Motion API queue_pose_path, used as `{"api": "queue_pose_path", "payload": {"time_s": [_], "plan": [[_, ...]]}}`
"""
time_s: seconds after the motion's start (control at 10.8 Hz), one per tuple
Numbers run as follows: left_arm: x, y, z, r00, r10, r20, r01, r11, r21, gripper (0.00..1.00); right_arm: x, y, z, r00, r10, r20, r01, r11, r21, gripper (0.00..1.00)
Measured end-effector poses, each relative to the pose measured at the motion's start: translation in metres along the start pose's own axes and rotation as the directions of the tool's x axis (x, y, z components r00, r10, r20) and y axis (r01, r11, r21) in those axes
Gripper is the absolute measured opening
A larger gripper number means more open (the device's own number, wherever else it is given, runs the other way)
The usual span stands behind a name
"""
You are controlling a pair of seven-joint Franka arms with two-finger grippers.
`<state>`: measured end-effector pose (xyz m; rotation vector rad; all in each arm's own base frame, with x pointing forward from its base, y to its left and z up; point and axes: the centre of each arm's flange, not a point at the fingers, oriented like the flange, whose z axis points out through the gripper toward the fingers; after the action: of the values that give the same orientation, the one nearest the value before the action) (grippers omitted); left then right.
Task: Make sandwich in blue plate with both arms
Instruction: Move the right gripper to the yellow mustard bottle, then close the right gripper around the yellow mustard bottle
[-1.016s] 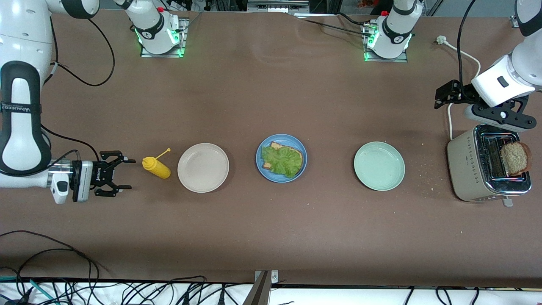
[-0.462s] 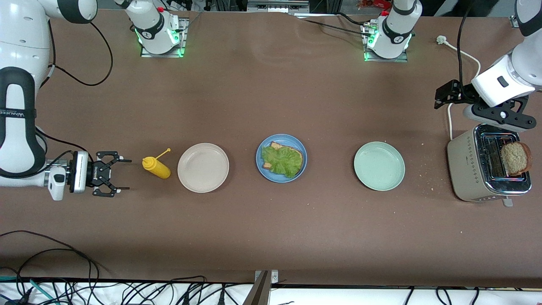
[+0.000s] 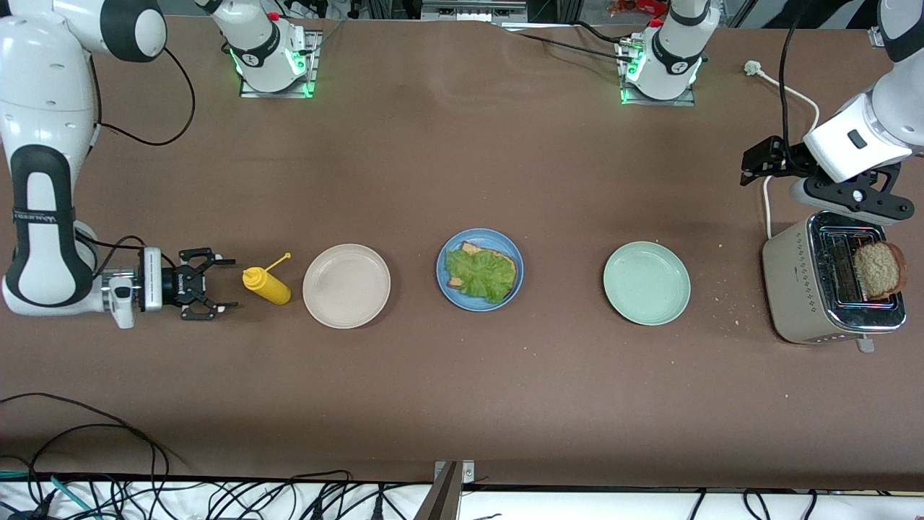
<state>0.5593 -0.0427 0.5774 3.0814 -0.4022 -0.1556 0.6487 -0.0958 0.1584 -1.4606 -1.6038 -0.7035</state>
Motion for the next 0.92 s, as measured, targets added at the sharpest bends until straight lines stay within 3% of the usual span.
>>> {"api": "queue_pose_path", "payload": {"time_s": [0.18, 0.46, 0.92], "plan": [[0.000, 0.000, 0.000, 1.000, 0.000, 0.000, 0.000, 1.000, 0.000, 1.00, -0.019, -0.004, 0.021, 0.997, -0.026, -0.071, 0.027, 0.999, 0.020, 1.00], [0.000, 0.000, 0.000, 1.000, 0.000, 0.000, 0.000, 1.000, 0.000, 1.00, -0.019, -0.001, 0.029, 0.993, -0.027, -0.114, 0.027, 1.000, -0.001, 1.00], [0.001, 0.000, -0.002, 1.000, 0.001, -0.008, -0.001, 1.000, 0.001, 1.00, -0.020, 0.009, 0.057, 0.988, -0.060, -0.143, 0.057, 0.998, -0.026, 1.00]]}}
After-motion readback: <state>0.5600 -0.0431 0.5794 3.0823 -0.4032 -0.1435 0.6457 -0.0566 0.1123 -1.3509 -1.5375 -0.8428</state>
